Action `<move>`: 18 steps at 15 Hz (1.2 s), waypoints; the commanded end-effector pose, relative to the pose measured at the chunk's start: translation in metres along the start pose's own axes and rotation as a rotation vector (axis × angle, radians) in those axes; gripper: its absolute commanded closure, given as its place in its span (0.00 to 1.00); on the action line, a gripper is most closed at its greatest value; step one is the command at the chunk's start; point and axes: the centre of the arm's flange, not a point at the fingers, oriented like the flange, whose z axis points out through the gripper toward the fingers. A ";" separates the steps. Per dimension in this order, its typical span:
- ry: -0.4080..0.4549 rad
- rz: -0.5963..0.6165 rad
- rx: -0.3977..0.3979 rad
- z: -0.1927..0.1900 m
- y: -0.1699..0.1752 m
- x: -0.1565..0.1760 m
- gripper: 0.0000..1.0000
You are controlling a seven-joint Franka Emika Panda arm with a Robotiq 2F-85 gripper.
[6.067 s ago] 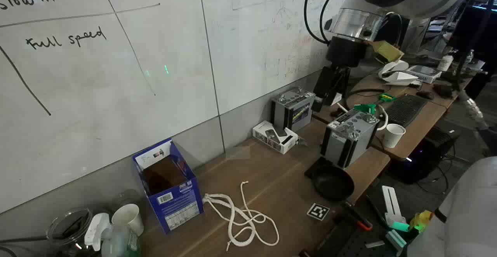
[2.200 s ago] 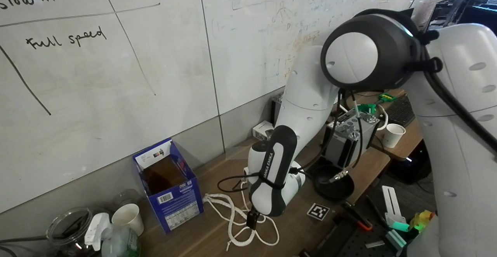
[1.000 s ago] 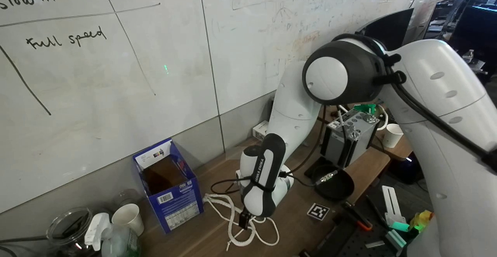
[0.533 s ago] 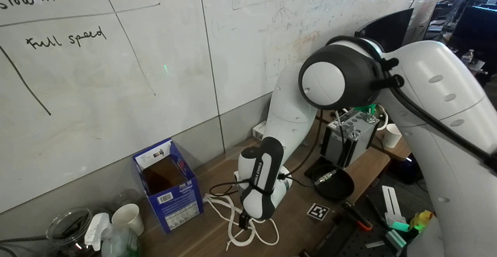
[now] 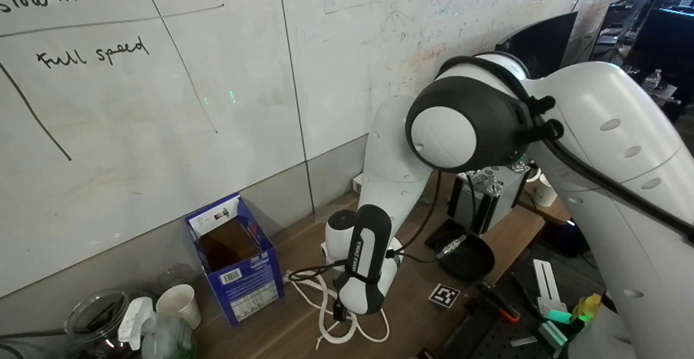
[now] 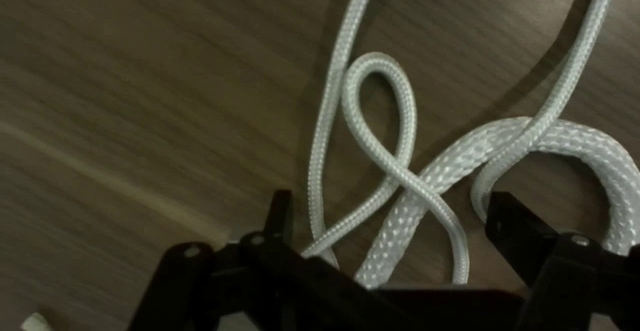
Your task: Pick the ropes and put them in the box
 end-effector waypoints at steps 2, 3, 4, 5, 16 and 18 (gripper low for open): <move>0.010 0.000 -0.026 -0.011 -0.001 0.004 0.00; 0.010 0.002 -0.026 -0.010 0.000 0.004 0.00; 0.011 0.004 -0.028 -0.010 0.000 0.004 0.00; 0.014 0.006 -0.032 -0.012 0.002 0.005 0.00; 0.017 0.035 -0.044 -0.014 0.020 0.009 0.00; 0.004 0.035 -0.036 -0.013 0.019 0.006 0.00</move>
